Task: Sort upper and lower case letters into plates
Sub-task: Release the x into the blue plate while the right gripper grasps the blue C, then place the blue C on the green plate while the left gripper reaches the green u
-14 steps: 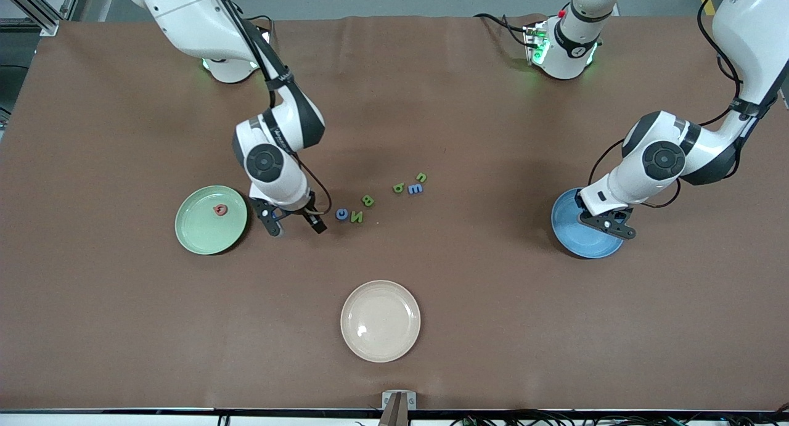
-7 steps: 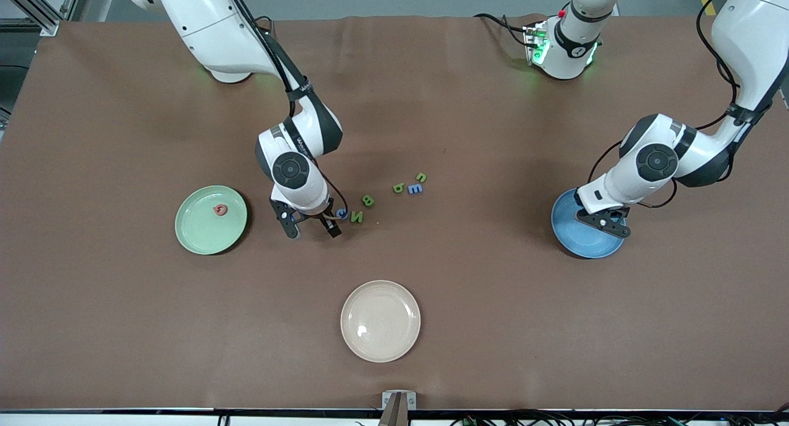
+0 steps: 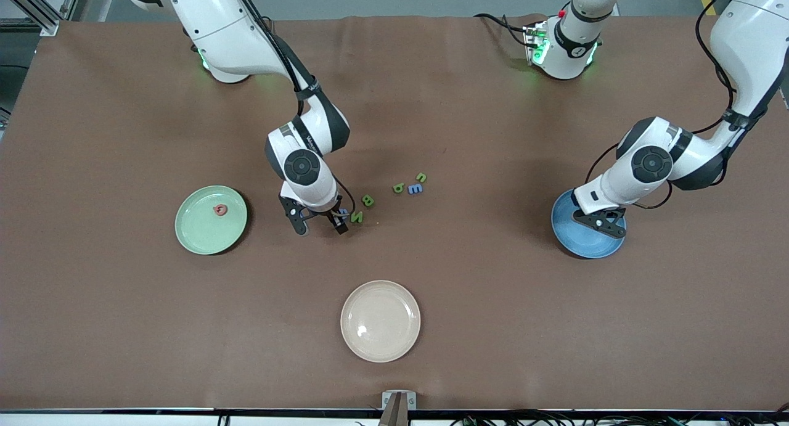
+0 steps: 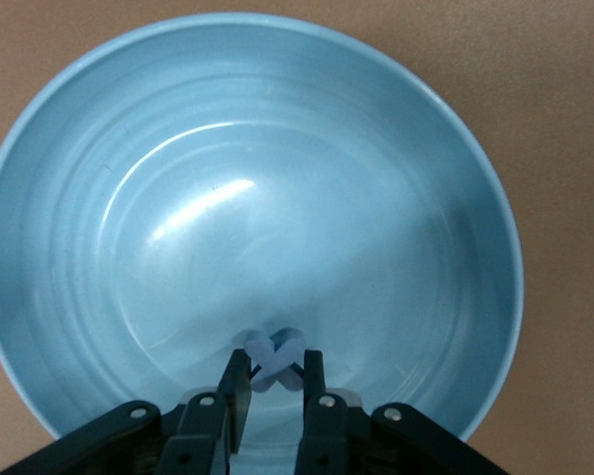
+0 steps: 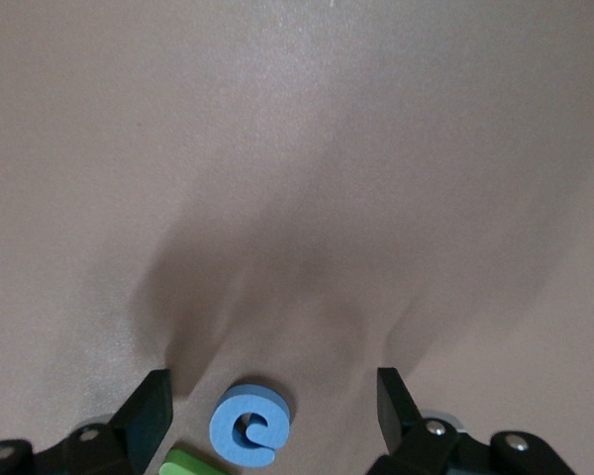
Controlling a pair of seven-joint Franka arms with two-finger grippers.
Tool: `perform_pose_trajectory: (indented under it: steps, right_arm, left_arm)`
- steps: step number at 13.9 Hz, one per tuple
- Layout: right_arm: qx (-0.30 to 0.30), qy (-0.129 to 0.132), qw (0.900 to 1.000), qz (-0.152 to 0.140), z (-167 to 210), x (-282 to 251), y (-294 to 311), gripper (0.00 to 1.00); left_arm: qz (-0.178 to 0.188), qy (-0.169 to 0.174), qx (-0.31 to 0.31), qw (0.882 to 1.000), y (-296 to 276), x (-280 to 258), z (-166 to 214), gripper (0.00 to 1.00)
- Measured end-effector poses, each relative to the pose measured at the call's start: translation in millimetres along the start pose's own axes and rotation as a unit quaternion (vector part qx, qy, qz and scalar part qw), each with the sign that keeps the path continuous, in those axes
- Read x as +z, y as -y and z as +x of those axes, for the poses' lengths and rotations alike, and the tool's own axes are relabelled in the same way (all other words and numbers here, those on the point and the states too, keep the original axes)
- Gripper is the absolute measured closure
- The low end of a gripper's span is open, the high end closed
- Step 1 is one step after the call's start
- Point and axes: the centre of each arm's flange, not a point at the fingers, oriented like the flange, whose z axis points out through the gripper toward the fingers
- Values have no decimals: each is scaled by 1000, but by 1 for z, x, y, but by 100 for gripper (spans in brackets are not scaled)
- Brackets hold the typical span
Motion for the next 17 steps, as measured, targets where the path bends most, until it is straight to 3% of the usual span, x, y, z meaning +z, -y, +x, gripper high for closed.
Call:
perform_pose_trajectory:
  steps: [3,4,9,11,12,13,15,17]
  right_arm:
    - [-3,0,1000,0,-6,3,0,11]
    - [-4,-1,1000,0,-8,4,-1,11]
    - [11,0,1000,6,-15,3,4,17]
    - [12,0,1000,10,-18,0,7,34]
    - [12,0,1000,8,-18,0,7,34]
    - [12,0,1000,10,-18,-1,8,41]
    - [12,0,1000,13,-18,-4,11,65]
    - [10,0,1000,11,-17,-4,11,66]
  left_arm:
    - [0,0,-9,1000,0,0,0,74]
    - [0,0,-10,1000,0,0,0,68]
    - [4,-10,-36,999,-2,-12,7,17]
    - [9,-7,-58,998,-30,-31,17,0]
    - [14,-5,-70,997,-51,-44,22,0]
    - [15,-4,-84,996,-72,-58,27,0]
    - [-10,-3,-112,994,-109,-85,37,0]
    - [-32,-5,-120,992,-138,-101,48,0]
